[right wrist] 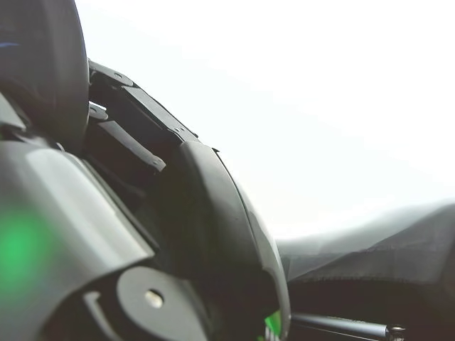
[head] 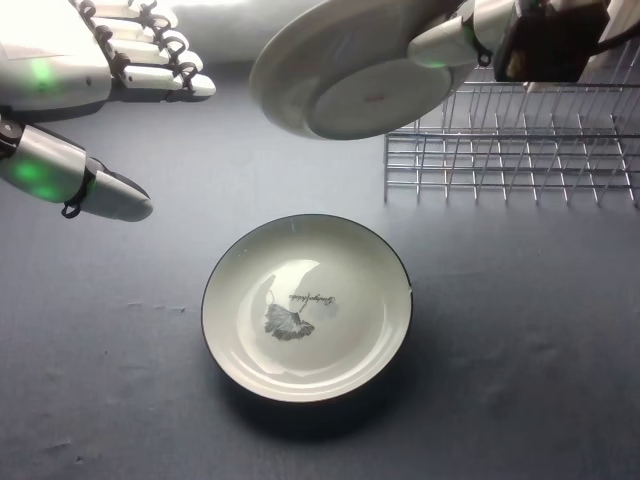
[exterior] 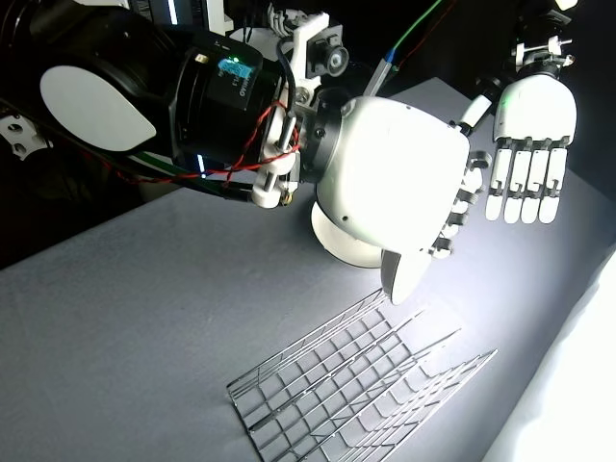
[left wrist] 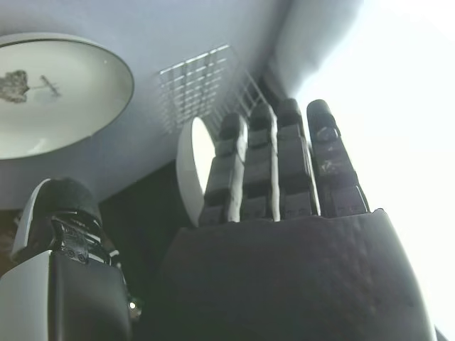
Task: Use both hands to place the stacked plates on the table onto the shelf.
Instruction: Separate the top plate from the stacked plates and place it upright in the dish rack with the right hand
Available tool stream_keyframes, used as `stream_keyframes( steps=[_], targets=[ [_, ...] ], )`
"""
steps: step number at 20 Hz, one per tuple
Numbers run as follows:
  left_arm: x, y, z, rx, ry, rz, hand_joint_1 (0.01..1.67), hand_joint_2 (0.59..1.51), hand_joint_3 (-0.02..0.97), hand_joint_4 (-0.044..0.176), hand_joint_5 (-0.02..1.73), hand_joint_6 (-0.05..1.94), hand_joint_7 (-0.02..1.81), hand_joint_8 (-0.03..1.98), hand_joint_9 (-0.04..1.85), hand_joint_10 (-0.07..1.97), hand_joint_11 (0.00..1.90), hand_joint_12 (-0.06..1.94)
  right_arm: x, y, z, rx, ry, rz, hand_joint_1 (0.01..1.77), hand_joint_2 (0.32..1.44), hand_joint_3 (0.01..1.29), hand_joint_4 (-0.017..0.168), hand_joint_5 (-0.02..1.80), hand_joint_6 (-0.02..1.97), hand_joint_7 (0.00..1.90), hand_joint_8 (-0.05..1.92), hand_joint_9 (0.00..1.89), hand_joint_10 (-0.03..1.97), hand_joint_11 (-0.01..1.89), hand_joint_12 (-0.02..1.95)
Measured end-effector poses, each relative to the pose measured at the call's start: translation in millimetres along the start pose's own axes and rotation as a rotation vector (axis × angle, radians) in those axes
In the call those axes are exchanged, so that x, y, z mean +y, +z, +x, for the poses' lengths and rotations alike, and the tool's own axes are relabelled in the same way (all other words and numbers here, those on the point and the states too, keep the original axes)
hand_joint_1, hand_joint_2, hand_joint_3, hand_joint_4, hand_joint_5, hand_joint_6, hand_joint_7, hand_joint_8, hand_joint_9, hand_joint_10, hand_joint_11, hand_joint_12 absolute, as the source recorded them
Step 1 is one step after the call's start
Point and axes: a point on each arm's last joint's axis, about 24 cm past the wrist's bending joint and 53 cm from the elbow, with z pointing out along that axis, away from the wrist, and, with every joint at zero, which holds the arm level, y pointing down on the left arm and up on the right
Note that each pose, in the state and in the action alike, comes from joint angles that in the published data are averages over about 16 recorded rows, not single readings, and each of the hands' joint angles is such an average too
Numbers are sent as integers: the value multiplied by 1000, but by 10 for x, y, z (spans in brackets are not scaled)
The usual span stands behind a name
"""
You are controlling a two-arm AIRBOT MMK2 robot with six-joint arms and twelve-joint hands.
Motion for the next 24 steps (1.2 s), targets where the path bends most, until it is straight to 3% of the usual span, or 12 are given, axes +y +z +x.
stream_keyframes(
  steps=[16,24],
  targets=[
    [-142,47,199,76,190,15,23,1082,-6,1,148,20,152,5,118,11,34,156,131,82,-248,-46,23,-25,1364,1097,11,-8,776,1167,885,1095,881,1224,811,1346],
    [-182,40,268,100,228,27,21,1076,-10,1,145,20,148,6,114,11,28,153,100,-3,-500,-94,6,-14,1368,1099,11,-8,770,1166,885,1089,879,1224,808,1338]
  ],
)
